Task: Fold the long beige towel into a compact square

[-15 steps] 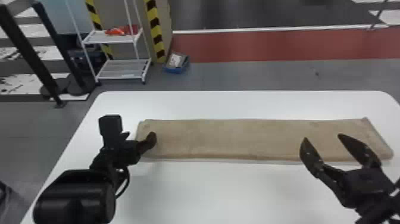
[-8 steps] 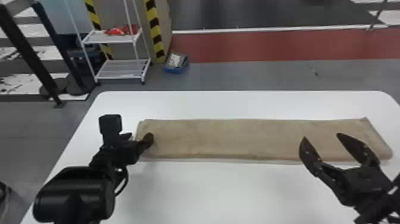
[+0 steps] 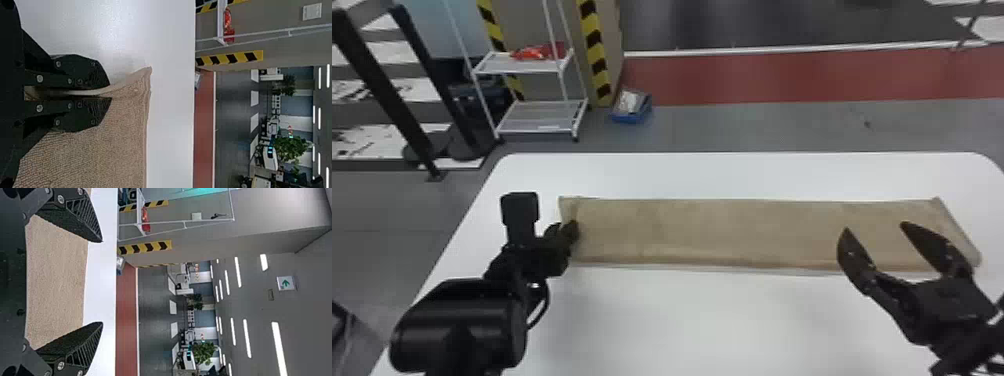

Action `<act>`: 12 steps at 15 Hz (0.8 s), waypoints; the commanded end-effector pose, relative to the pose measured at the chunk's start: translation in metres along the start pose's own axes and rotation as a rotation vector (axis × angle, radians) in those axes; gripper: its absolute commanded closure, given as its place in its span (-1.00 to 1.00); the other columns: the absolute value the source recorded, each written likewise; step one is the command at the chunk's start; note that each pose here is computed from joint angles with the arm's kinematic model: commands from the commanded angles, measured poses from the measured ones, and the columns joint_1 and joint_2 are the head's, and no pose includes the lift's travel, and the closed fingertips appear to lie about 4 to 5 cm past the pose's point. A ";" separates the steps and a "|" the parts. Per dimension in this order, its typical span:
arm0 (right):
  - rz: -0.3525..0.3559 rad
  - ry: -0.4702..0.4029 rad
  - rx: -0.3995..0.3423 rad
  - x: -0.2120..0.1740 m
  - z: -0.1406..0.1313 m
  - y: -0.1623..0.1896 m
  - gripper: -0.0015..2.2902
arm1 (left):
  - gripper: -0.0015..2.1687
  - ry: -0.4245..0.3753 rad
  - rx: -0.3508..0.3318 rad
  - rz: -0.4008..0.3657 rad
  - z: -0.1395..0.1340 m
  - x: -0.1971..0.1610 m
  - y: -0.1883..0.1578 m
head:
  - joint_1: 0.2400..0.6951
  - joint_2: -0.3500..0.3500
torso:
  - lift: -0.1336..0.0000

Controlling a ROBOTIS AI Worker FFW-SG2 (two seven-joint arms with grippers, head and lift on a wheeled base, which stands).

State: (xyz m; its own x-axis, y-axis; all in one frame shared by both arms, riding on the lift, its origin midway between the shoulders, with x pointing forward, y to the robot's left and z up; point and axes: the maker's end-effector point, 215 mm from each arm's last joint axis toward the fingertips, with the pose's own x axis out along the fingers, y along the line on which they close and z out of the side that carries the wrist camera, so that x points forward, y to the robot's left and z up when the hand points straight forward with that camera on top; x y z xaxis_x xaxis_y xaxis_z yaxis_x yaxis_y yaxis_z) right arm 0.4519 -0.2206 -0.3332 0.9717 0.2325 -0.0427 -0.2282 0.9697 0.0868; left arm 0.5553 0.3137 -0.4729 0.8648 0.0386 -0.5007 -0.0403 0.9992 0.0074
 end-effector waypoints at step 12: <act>-0.029 -0.033 0.003 0.003 0.020 -0.030 -0.90 | 0.60 -0.018 0.050 -0.111 0.084 -0.034 -0.134 | 1.00 0.05 | -0.78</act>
State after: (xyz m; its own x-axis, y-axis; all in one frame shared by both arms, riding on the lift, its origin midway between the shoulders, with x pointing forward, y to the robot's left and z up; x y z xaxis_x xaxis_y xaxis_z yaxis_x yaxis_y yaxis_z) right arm 0.4610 -0.2424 -0.3190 0.9768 0.2132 -0.0185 -0.2109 0.9736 0.0875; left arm 0.5666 0.2167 -0.4015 0.8625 -0.0309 -0.5052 0.0338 0.9994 -0.0034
